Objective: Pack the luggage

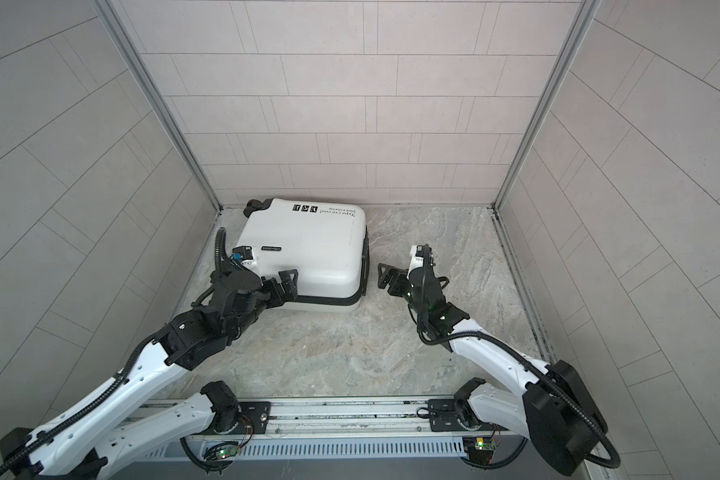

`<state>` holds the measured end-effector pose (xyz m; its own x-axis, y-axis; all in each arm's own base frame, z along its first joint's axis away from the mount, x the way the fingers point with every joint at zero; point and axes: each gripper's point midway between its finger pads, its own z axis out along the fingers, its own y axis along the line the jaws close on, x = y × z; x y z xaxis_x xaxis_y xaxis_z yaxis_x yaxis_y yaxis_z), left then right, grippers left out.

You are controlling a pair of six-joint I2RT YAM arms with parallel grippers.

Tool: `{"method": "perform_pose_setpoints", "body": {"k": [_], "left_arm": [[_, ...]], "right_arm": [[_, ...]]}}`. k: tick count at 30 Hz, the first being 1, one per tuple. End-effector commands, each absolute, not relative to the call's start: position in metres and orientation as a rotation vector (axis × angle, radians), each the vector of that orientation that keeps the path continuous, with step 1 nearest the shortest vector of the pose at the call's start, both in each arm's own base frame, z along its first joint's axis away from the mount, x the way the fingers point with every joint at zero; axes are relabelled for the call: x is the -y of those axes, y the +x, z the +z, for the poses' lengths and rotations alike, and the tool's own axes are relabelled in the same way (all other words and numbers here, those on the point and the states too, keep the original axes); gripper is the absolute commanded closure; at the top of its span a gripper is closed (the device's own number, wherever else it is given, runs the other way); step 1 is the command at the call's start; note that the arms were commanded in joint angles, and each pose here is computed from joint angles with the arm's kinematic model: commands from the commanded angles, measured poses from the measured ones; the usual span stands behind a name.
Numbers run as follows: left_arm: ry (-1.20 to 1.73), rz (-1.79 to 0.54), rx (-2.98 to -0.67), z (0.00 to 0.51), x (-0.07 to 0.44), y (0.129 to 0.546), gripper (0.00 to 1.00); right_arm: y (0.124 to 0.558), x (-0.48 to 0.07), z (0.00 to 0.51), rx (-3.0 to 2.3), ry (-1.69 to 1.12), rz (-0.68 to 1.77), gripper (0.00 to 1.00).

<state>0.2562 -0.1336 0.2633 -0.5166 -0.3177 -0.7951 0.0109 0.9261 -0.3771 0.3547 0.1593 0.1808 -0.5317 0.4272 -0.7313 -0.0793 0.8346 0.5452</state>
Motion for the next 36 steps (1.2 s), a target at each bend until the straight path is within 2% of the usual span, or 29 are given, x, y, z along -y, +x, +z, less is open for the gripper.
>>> {"method": "perform_pose_setpoints", "body": {"k": [1, 3, 7, 13, 24, 36], "left_arm": [[-0.231, -0.382, -2.135, 0.255, 0.127, 0.25, 0.01], [-0.258, -0.4, -2.132, 0.254, 0.128, 0.25, 0.01], [-0.309, -0.448, -2.133, 0.25, 0.128, 0.253, 0.01], [-0.4, -0.532, -2.119, 0.244, 0.126, 0.262, 0.01], [-0.476, -0.584, -2.091, 0.242, 0.122, 0.272, 0.01], [-0.541, -0.575, -2.082, 0.222, 0.111, 0.279, 0.01]], "right_arm": [[0.356, -0.182, 0.156, -2.238, 0.087, 0.771, 0.01], [0.373, -0.191, 0.155, -2.24, 0.087, 0.889, 0.06], [0.408, -0.204, 0.136, -2.265, 0.175, 1.106, 0.26], [0.437, -0.218, 0.112, -2.226, 0.251, 1.247, 0.36], [0.455, -0.228, 0.091, -2.129, 0.376, 1.422, 0.4], [0.459, -0.231, 0.076, -2.038, 0.497, 1.546, 0.77]]}}
